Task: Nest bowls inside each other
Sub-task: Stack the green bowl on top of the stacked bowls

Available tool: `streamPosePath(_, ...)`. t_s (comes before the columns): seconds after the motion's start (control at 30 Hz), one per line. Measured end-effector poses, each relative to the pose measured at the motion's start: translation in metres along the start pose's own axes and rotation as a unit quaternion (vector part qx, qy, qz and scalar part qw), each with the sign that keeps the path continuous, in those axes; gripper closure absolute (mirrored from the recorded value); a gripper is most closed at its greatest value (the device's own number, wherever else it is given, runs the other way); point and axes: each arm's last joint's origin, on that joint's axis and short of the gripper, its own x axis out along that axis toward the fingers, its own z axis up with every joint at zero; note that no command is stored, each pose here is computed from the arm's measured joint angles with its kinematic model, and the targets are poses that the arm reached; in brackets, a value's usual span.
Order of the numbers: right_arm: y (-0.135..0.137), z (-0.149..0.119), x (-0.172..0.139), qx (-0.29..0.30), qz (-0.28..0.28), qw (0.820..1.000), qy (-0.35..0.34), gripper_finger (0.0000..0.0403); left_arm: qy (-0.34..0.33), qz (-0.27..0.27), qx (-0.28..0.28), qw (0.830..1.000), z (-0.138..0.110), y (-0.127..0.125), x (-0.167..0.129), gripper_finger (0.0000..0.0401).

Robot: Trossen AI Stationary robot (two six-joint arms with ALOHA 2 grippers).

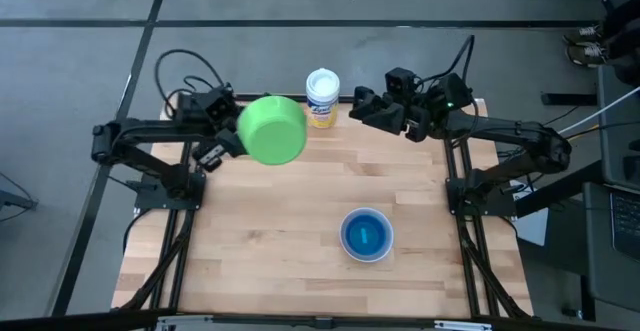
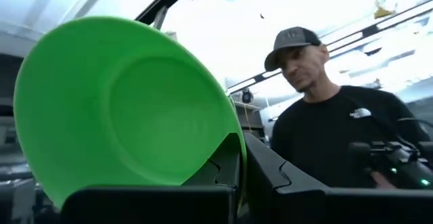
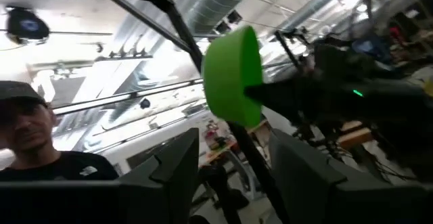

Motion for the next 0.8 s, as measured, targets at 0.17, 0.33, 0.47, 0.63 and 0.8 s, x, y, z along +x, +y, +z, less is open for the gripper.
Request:
streamPosePath(0.17, -0.004, 0.002, 0.022, -0.009, 0.035, 0.999, 0.024, 0.0213, -0.025, -0.023, 0.0, 0.999, -0.005, 0.009, 0.008, 0.0399)
streamPosePath(0.33, -0.023, 0.004, 0.044, -0.006, 0.059, 0.996, 0.059, 0.0221, -0.027, -0.069, 0.008, 0.997, 0.001, 0.02, 0.03, 0.0399)
streamPosePath(0.47, -0.028, 0.011, 0.059, -0.012, 0.09, 0.993, 0.079, 0.0231, -0.011, -0.085, -0.015, 0.996, -0.003, 0.032, 0.04, 0.0399)
streamPosePath(0.63, -0.016, 0.023, 0.07, -0.036, 0.134, 0.986, 0.089, 0.0236, -0.009, -0.086, -0.027, 0.996, -0.008, 0.037, 0.042, 0.0399)
streamPosePath(0.8, -0.01, 0.027, 0.073, -0.039, 0.143, 0.985, 0.089, 0.023, -0.012, -0.083, -0.022, 0.996, -0.009, 0.037, 0.042, 0.0399)
